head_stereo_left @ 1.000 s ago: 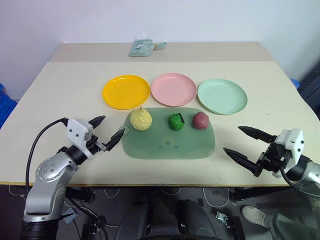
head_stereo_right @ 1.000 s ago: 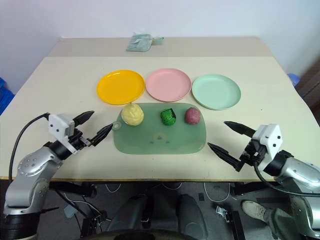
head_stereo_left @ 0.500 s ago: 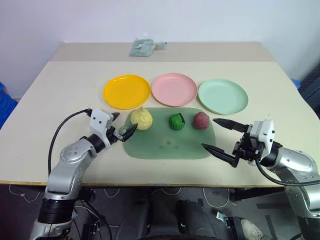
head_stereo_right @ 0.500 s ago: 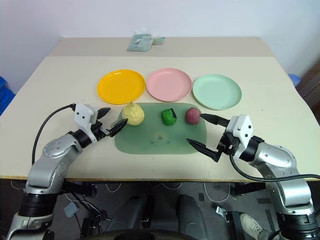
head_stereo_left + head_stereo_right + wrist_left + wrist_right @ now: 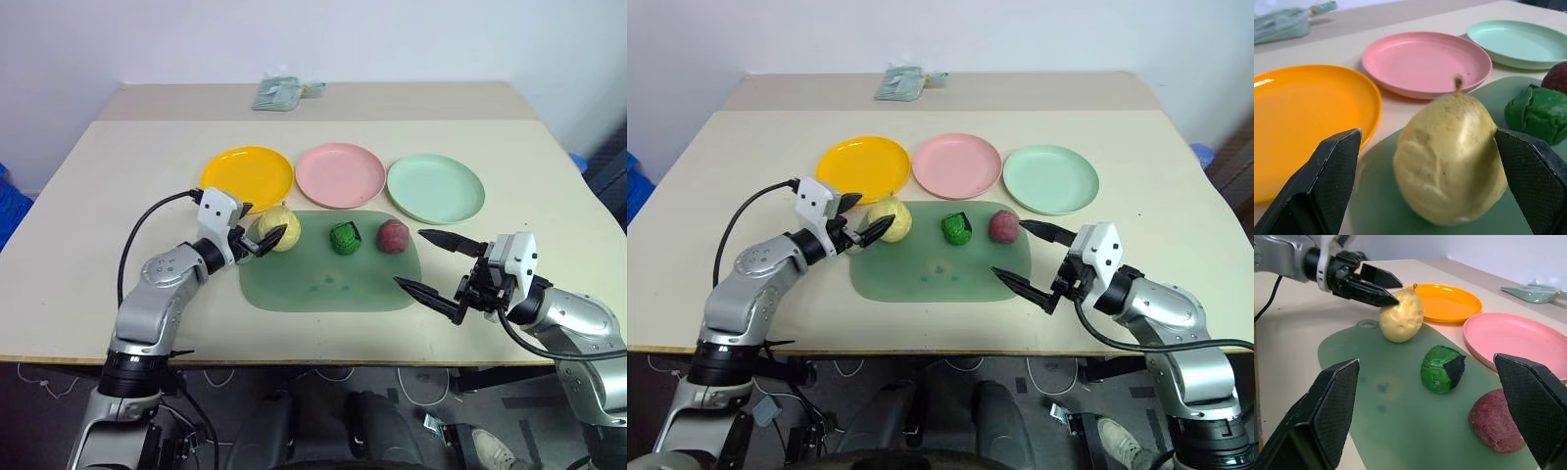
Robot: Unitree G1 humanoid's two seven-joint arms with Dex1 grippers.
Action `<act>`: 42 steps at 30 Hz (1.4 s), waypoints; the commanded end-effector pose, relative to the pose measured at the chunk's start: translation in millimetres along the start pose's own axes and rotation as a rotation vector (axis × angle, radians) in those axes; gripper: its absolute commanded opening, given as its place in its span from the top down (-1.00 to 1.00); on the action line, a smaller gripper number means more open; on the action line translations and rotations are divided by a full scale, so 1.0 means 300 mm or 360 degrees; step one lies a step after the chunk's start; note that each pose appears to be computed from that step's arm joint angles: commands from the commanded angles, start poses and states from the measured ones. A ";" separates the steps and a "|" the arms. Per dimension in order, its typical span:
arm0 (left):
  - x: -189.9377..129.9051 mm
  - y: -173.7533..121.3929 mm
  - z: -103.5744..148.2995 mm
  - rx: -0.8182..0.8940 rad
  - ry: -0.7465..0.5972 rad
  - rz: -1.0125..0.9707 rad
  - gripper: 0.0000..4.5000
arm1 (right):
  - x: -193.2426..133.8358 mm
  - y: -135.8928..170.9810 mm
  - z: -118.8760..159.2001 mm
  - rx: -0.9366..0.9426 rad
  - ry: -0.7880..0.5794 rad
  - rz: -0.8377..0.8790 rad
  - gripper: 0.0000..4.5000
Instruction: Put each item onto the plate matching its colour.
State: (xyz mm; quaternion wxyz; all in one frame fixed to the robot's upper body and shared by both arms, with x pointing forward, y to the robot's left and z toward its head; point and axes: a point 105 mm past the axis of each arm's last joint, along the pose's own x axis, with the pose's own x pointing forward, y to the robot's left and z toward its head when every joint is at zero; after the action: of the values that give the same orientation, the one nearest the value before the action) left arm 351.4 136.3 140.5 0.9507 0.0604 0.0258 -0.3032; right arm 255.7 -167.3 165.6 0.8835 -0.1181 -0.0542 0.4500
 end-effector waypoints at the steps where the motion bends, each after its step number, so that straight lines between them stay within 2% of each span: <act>1: 0.021 -0.005 0.016 0.0042 -0.0035 -0.0018 -0.97 | -0.001 0.003 0.053 -0.0073 -0.0057 -0.0003 -1.00; 2: 0.026 -0.008 0.014 0.0035 -0.0039 -0.0028 -0.97 | -0.003 0.003 0.053 -0.0073 -0.0055 -0.0006 -1.00; 3: 0.032 -0.009 0.011 0.0030 -0.0038 -0.0029 -0.87 | -0.007 0.003 0.051 -0.0073 -0.0053 -0.0011 -1.00; 6: 0.043 -0.012 0.004 0.0024 -0.0036 -0.0031 -0.41 | -0.017 0.004 0.046 -0.0070 -0.0047 -0.0024 -1.00; 8: 0.042 -0.015 0.005 0.0022 -0.0041 -0.0037 -0.26 | -0.022 0.007 0.040 -0.0066 -0.0044 -0.0029 -1.00; 11: 0.039 -0.010 0.019 0.0019 -0.0079 -0.0016 -0.26 | -0.025 0.008 0.033 -0.0063 -0.0041 -0.0037 -1.00; 14: 0.032 0.017 0.079 -0.0024 -0.0218 0.0069 -0.26 | -0.022 0.005 0.030 -0.0063 -0.0042 -0.0043 -1.00; 17: 0.031 0.093 0.129 -0.0105 -0.0303 0.0293 -0.26 | -0.013 0.001 0.030 -0.0064 -0.0048 -0.0043 -1.00; 20: 0.048 0.202 0.151 -0.0186 -0.0300 0.0585 -0.26 | 0.003 -0.004 0.034 -0.0066 -0.0066 -0.0033 -1.00; 28: 0.158 0.268 0.155 -0.0158 -0.0304 0.0846 -0.26 | 0.026 -0.018 0.042 -0.0072 -0.0099 -0.0039 -1.00; 33: 0.187 0.291 0.124 -0.0172 -0.0282 0.0897 -0.26 | 0.029 -0.018 0.054 -0.0084 -0.0105 -0.0039 -1.00; 35: 0.198 0.288 0.104 -0.0182 -0.0264 0.0866 -0.71 | 0.032 -0.017 0.056 -0.0088 -0.0103 -0.0043 -1.00; 37: 0.203 0.282 0.093 -0.0186 -0.0262 0.0836 -0.99 | 0.035 -0.015 0.058 -0.0090 -0.0102 -0.0048 -1.00; 42: 0.184 0.264 0.109 -0.0174 -0.0300 0.0770 -0.99 | 0.044 -0.014 0.062 -0.0085 -0.0103 -0.0057 -1.00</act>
State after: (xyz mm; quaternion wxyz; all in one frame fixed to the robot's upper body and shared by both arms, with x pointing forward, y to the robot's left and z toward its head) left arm 445.5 163.1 156.1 0.9972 -0.0233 -0.0293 -0.0642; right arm 266.2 -162.6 170.7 0.8925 -0.1149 -0.0689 0.4306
